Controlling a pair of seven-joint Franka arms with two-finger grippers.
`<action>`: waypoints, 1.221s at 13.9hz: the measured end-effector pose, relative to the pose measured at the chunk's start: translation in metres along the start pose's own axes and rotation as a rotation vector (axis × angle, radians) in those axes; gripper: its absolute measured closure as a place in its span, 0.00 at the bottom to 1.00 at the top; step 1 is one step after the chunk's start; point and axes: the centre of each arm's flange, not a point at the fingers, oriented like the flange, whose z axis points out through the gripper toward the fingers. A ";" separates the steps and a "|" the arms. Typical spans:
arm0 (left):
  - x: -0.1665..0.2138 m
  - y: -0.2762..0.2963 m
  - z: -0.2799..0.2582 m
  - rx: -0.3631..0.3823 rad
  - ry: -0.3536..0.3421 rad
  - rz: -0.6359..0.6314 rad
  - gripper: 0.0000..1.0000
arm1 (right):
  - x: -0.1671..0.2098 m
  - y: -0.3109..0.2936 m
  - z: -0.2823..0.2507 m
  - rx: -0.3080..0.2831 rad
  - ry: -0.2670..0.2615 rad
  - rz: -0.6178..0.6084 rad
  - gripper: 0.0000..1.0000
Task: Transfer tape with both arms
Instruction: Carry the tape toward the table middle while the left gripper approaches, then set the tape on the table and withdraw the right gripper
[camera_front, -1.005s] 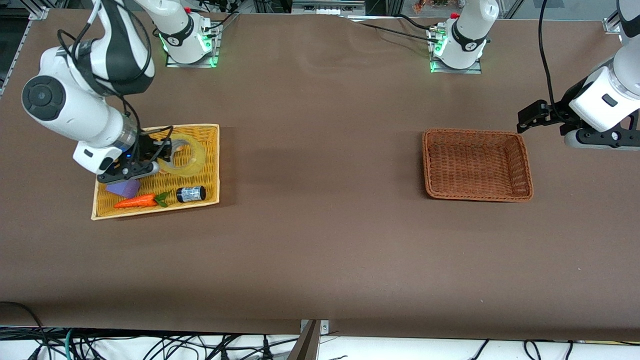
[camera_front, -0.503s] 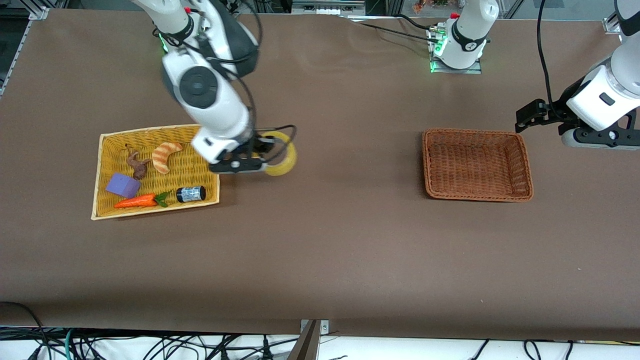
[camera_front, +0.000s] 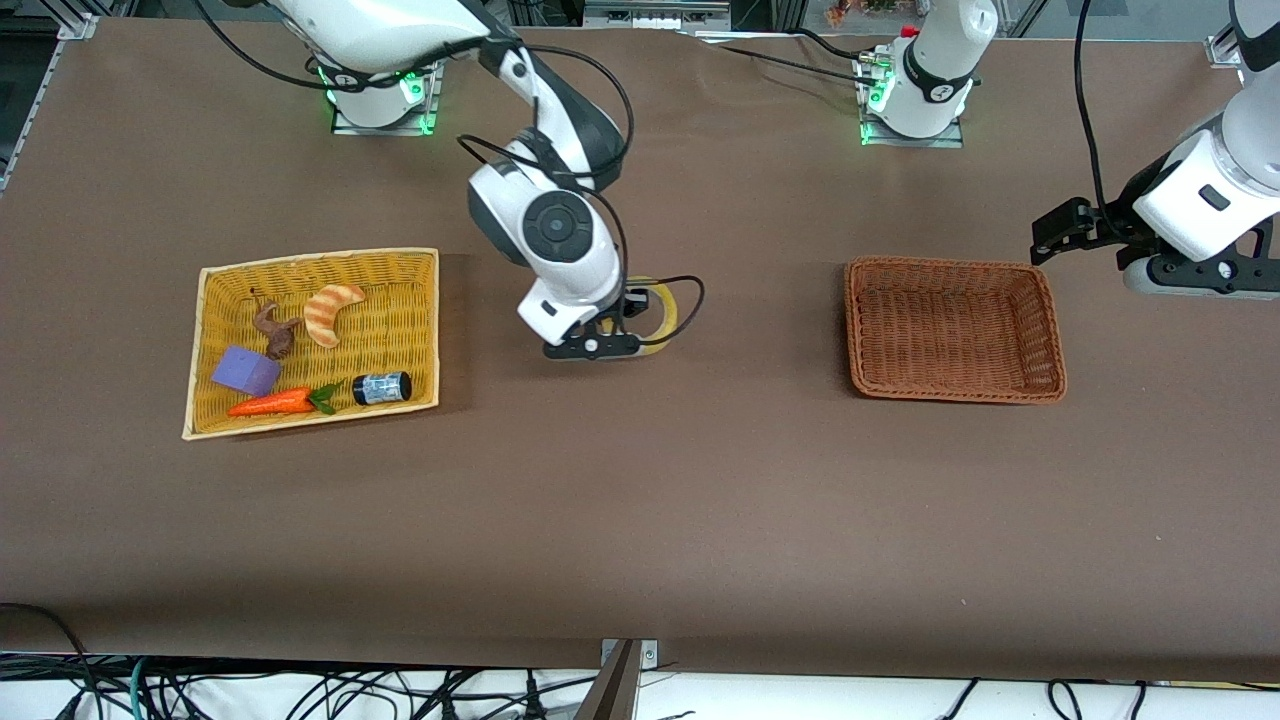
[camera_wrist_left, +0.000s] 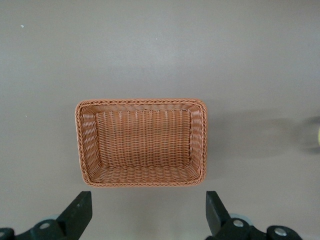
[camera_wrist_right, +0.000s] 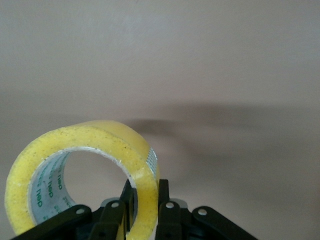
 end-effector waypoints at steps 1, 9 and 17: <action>0.000 -0.001 0.000 0.000 0.000 -0.003 0.00 | -0.002 -0.007 0.016 0.003 -0.001 -0.009 0.78; 0.000 -0.013 0.027 0.001 -0.053 -0.024 0.00 | -0.001 -0.013 0.069 0.011 -0.018 -0.014 0.78; 0.000 0.008 0.087 0.007 -0.146 0.011 0.00 | 0.004 -0.018 0.080 0.026 0.007 -0.023 0.55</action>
